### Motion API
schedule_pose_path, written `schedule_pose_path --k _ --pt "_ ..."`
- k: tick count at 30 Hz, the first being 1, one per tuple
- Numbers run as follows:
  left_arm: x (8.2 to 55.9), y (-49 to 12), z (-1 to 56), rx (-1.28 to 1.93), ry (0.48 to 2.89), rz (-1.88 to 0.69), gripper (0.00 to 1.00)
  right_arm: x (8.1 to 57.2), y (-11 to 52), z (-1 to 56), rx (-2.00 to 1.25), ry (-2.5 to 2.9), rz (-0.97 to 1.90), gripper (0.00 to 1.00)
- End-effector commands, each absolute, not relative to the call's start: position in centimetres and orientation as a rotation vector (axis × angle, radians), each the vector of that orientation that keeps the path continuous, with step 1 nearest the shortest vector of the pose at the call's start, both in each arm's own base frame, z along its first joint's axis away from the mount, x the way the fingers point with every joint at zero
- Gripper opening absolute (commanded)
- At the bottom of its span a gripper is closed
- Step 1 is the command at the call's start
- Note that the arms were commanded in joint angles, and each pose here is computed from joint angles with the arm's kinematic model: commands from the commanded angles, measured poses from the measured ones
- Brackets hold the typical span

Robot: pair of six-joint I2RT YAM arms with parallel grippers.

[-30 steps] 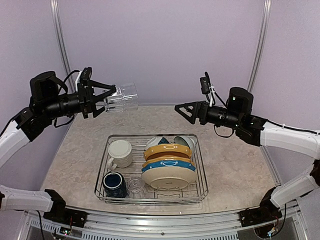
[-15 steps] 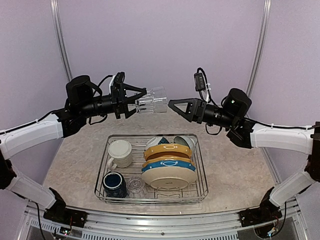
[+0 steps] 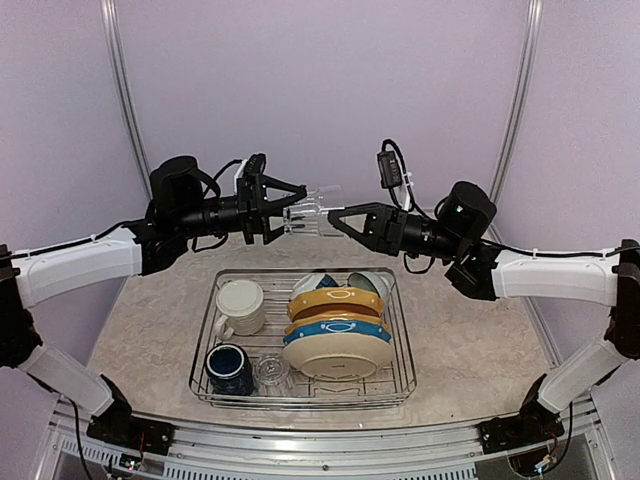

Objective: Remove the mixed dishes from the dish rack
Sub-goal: Pass from the left arm to the right, then place the cup at the corner of the board.

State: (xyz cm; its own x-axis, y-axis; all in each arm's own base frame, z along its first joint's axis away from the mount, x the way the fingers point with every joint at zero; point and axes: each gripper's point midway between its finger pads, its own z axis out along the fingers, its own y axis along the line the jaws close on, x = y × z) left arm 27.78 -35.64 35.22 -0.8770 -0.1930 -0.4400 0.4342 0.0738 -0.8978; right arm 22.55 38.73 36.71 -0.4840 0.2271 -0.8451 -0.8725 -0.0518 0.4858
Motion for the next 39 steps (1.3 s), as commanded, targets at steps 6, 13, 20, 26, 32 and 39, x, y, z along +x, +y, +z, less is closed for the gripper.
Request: schedule_pose_path --k 6,13,20,26,32,39 --pt "27.9 -36.0 36.3 0.261 1.878 -1.883 0.55 21.7 39.1 37.7 -0.791 1.315 1.672 0.00" --pt "28.6 -33.2 34.8 0.182 1.948 -1.747 0.99 22.7 38.3 37.5 -0.764 1.343 1.568 0.00" --pt "28.9 -29.1 32.2 0.058 2.093 -1.492 0.99 25.2 36.4 37.3 -0.730 1.432 1.329 0.00" --pt "28.0 -26.5 31.0 -0.005 2.138 -1.381 0.99 29.1 32.1 34.5 -0.608 1.634 0.884 0.00" --pt "27.0 -25.0 29.8 -0.054 2.170 -1.320 0.99 33.0 25.4 31.8 -0.417 1.804 0.404 0.00" --pt "26.7 -24.3 29.3 -0.086 2.184 -1.288 0.99 36.1 20.6 30.1 -0.308 1.932 0.175 0.00"
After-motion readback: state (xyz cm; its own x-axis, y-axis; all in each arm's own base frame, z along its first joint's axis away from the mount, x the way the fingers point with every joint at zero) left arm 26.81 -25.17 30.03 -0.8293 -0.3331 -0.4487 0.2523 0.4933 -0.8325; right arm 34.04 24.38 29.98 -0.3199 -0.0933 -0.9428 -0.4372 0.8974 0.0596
